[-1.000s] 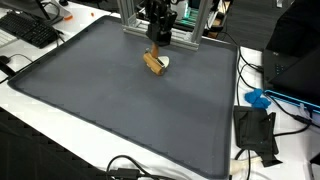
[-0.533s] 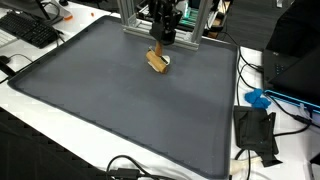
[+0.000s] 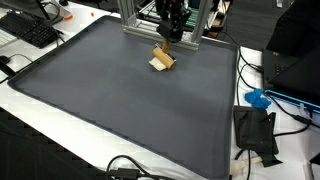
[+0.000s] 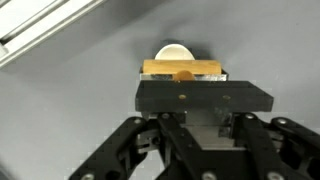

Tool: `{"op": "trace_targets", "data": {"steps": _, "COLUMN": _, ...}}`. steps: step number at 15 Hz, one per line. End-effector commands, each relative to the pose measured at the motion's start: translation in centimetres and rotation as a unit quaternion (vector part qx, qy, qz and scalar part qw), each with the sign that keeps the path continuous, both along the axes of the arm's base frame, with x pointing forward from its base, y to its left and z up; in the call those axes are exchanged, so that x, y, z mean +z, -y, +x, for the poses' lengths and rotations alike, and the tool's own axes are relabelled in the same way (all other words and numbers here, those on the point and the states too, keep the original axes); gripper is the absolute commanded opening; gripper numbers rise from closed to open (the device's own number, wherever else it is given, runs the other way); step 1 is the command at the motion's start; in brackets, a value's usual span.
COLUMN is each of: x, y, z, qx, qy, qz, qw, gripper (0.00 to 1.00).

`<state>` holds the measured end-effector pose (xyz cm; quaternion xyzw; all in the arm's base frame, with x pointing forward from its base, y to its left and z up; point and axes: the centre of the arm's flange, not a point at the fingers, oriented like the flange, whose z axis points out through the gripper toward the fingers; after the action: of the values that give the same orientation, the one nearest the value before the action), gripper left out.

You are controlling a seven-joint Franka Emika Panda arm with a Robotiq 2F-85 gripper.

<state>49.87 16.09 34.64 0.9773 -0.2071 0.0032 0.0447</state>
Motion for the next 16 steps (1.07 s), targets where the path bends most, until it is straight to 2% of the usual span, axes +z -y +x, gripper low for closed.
{"op": "trace_targets", "data": {"steps": 1, "x": -4.2, "y": -0.5, "z": -2.3, "qx": 0.003, "qy": -0.069, "qz": 0.000, "qw": 0.9976, "gripper": 0.22}}
{"op": "trace_targets", "data": {"steps": 4, "x": -4.2, "y": -0.8, "z": -2.7, "qx": 0.003, "qy": -0.081, "qz": 0.000, "qw": 0.9967, "gripper": 0.22}}
{"op": "trace_targets", "data": {"steps": 10, "x": -3.1, "y": 0.2, "z": -1.5, "qx": -0.005, "qy": -0.008, "qz": -0.005, "qw": 0.9999, "gripper": 0.22}}
{"op": "trace_targets", "data": {"steps": 16, "x": -3.6, "y": 0.7, "z": -1.6, "qx": -0.001, "qy": 0.029, "qz": -0.015, "qw": 0.9995, "gripper": 0.22}}
